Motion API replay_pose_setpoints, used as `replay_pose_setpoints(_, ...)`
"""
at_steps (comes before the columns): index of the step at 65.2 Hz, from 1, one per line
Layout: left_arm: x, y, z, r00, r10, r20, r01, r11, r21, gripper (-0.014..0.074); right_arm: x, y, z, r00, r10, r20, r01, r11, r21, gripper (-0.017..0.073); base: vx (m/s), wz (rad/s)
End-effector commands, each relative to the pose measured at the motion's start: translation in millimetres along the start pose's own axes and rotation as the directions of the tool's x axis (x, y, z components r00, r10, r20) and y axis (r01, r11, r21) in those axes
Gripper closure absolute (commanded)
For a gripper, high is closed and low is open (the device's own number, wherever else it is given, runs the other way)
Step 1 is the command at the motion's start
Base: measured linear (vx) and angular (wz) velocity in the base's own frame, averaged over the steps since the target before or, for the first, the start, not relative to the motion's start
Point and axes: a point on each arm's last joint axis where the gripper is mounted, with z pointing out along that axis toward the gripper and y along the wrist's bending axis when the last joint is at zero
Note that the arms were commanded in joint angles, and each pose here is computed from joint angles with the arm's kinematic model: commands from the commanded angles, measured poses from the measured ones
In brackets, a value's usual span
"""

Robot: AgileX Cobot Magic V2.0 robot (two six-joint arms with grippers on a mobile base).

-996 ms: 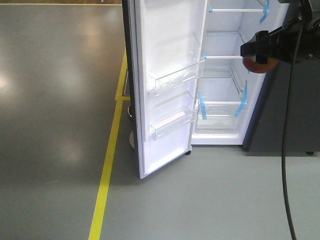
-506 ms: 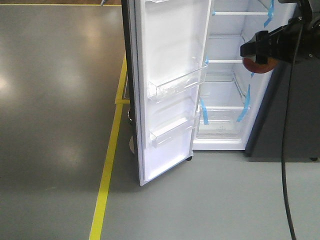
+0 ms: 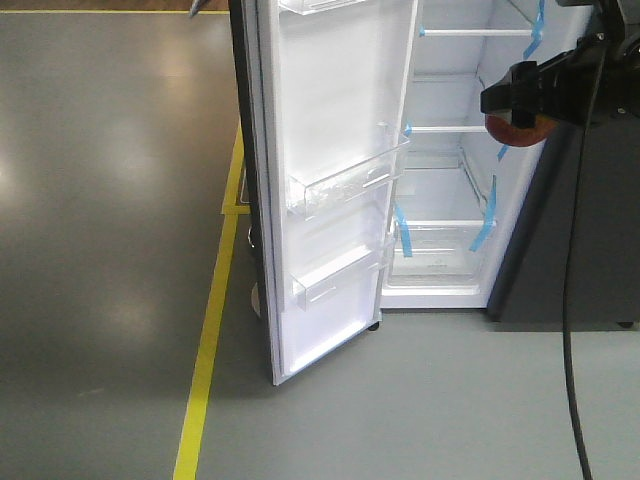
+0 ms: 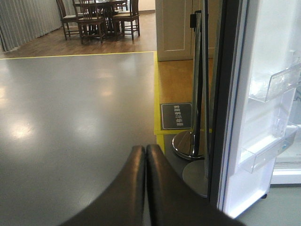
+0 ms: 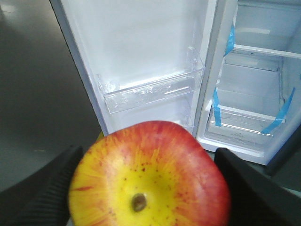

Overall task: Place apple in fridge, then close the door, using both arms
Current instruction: 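Keep holding the apple while approaching the fridge's open door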

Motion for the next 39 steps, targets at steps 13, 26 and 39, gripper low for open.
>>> replay_pose_setpoints(13,2.7,-1.2,0.9,0.999,-0.006,0.053,0.005,1.0,0.017,0.0599,-22.2,2.8,-23.5,0.991,-0.009,0.135,0.006,1.0,0.025,0.0391,0.07,-0.05)
replay_pose_setpoints(26,2.7,-1.2,0.9,0.999,-0.006,0.053,0.005,1.0,0.017,0.0599,-22.2,2.8,-23.5,0.991,-0.009,0.135,0.006,1.0,0.025,0.0391,0.07,-0.03)
replay_pose_setpoints(39,2.7,-1.2,0.9,0.999,-0.006,0.053,0.005,1.0,0.017,0.0599,-22.2,2.8,-23.5,0.991,-0.009,0.135,0.006,1.0,0.025,0.0391,0.08,0.0)
